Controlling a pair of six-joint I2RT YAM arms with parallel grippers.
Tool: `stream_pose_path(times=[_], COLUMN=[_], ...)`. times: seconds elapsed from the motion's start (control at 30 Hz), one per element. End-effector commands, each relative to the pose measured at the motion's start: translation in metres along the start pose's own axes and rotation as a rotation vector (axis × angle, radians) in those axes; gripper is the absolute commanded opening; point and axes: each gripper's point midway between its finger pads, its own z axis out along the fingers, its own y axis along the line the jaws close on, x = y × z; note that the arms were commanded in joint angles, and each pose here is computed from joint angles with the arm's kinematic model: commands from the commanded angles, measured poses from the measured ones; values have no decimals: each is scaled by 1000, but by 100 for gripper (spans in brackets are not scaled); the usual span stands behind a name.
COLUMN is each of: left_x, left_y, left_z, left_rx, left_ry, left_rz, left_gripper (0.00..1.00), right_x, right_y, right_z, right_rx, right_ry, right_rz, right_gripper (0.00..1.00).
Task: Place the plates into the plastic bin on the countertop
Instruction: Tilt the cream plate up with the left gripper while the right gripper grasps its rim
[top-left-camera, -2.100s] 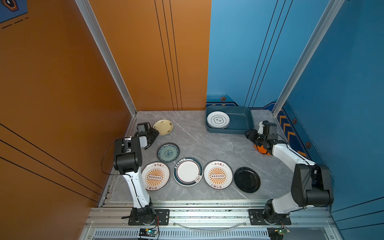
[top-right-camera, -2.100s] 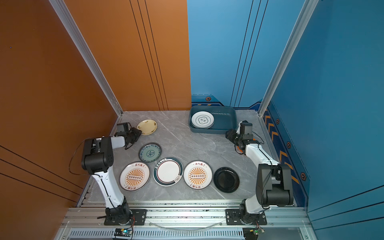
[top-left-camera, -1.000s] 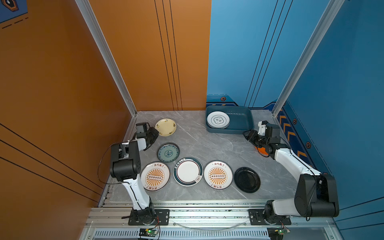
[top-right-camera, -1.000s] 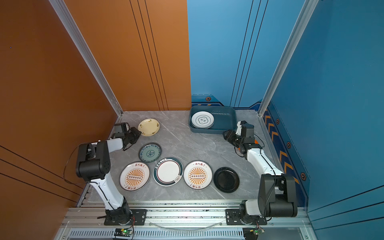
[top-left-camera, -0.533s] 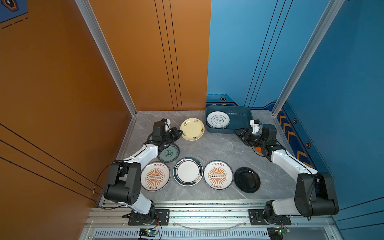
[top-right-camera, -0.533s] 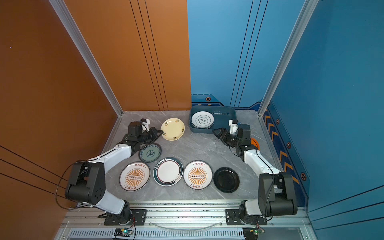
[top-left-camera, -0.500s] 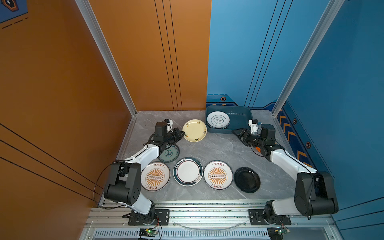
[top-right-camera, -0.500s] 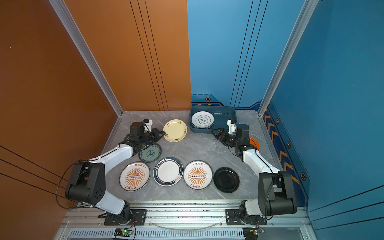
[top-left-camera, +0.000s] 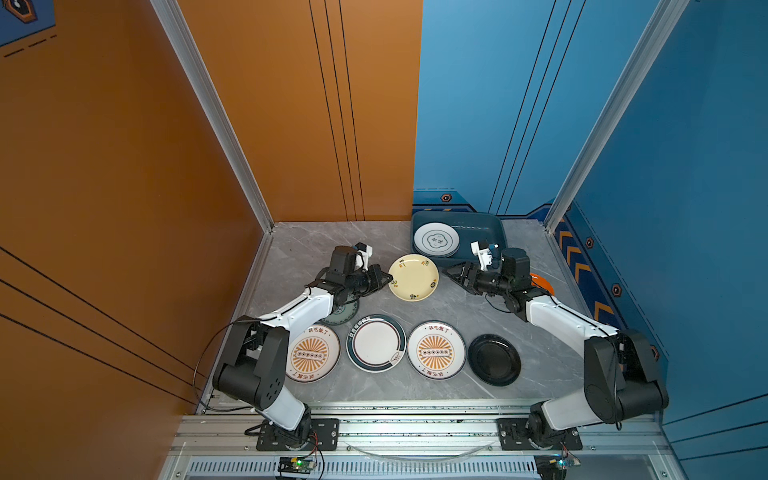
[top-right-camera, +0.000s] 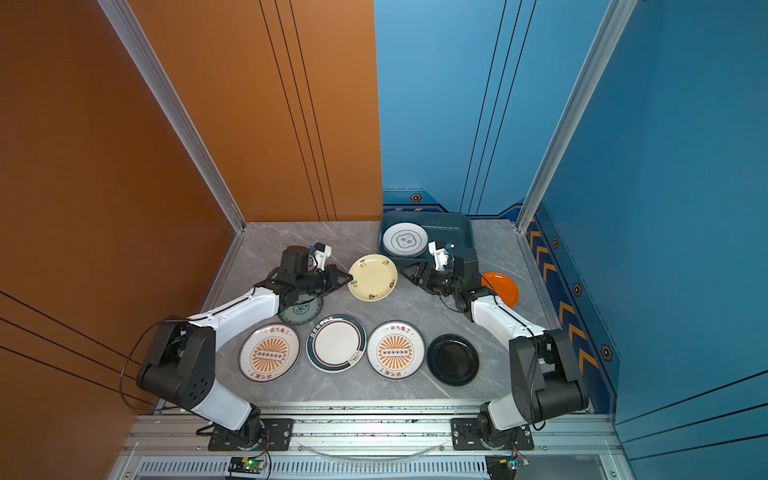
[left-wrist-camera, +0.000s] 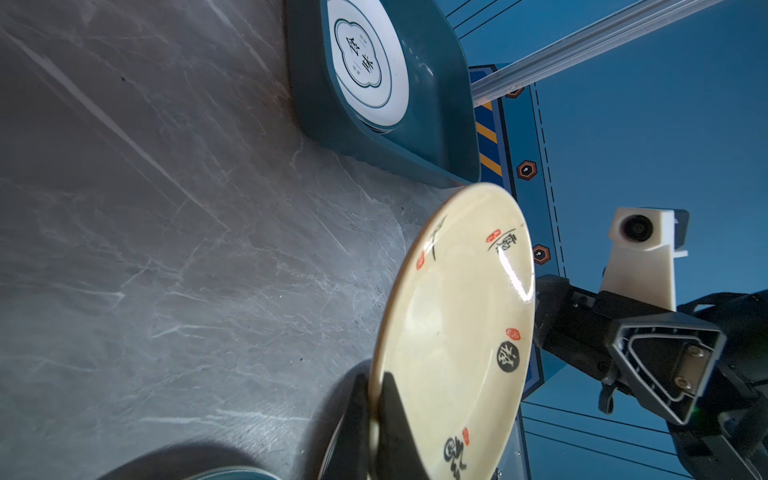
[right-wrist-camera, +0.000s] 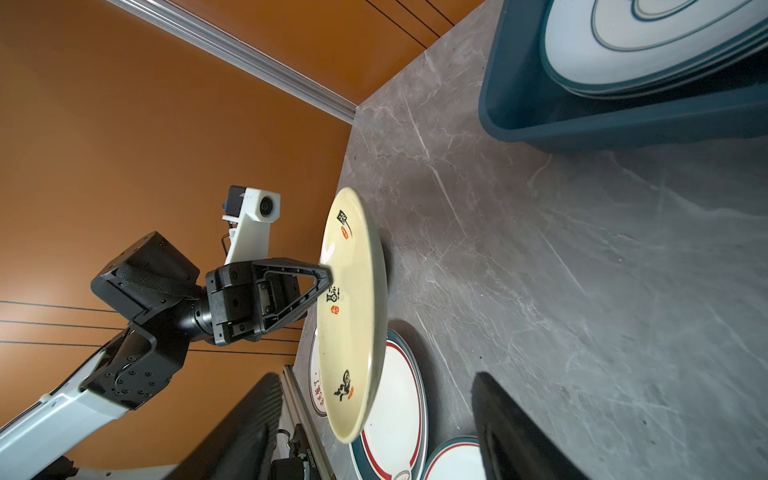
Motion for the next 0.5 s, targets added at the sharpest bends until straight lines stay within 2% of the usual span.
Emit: stream_pose_path(times=[0.0,0.13,0.3,0.47], left_x=[-1,6,-1,-1], left_y=[-21,-22,-30,-34], left_z=[7,14,17,19], left_rx=[56,57,68,77], left_ry=[19,37,26,28], left_rz=[39,41,61,70], left_gripper=[0,0,0,0], right_x=[-3,0,9,16], right_y=[16,17,14,8], right_z=[6,13,26,35], right_rx=[-55,-61,-72,-72], right_ry=[7,22,52,73], right_rz=[-53,-47,-13,11], right_gripper=[72,68,46,32])
